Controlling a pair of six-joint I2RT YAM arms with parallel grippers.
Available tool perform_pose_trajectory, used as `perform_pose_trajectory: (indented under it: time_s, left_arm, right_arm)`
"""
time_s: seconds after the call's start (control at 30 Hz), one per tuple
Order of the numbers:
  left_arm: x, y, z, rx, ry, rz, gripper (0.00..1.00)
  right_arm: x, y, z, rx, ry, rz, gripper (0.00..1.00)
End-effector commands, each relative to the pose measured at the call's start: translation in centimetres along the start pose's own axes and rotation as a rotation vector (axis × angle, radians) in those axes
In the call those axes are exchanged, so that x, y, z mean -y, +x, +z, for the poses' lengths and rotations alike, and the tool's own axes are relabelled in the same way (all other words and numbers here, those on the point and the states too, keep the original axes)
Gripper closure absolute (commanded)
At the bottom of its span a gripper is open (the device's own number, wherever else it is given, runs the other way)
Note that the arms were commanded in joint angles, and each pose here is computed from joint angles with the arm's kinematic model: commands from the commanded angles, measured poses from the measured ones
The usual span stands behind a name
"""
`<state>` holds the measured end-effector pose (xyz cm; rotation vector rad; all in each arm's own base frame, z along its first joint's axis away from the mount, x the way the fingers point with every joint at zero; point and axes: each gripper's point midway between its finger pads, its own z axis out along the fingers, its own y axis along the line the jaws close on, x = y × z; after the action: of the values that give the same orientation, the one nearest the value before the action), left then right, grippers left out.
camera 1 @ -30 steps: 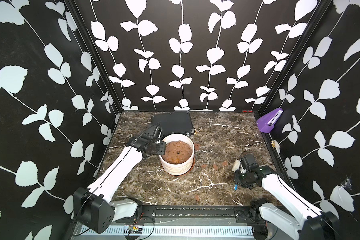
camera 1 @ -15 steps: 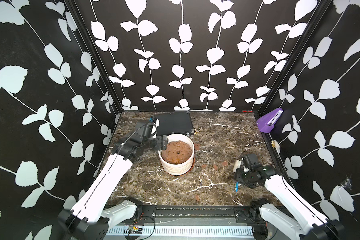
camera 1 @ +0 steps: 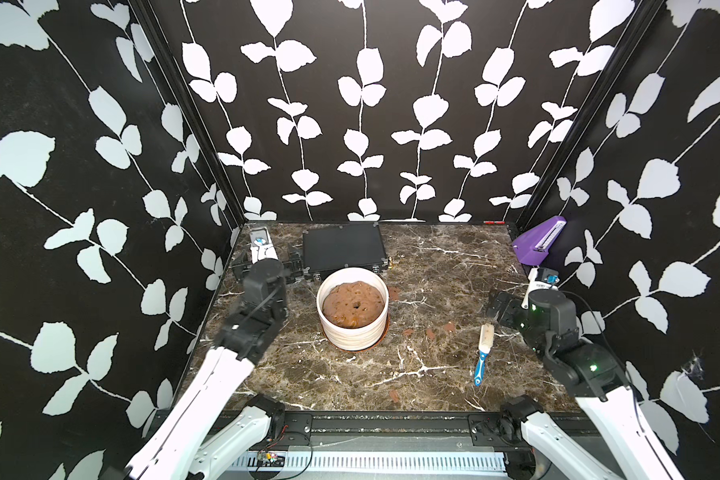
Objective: Scrub the dried mud off the ceramic pot
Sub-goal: Reset both arms
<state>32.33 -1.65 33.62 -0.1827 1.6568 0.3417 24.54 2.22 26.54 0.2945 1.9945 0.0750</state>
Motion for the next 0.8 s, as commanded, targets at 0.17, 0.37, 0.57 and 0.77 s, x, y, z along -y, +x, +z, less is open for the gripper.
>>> perform_pose_trajectory:
  time_s: [0.17, 0.37, 0.57, 0.77]
  left_arm:
    - [-2.1, 8.6, 7.7, -0.053, -0.162, 0.15, 0.01]
    - [-0.8, 16.4, 9.6, -0.181, -0.137, 0.215, 0.01]
    - [1.1, 19.1, 10.1, -0.287, -0.017, 0.213, 0.01]
    - [2.7, 21.6, 10.2, -0.255, 0.064, 0.217, 0.01]
  right_arm:
    - [10.6, 0.1, 3.2, 0.269, 0.594, -0.05, 0.0]
    - [15.8, 4.8, 5.4, 0.199, 0.829, -0.083, 0.0]
    - [12.2, 6.3, 11.4, 0.248, 0.526, -0.164, 0.02]
    - [8.8, 5.7, 15.9, 0.196, 0.352, -0.287, 0.01]
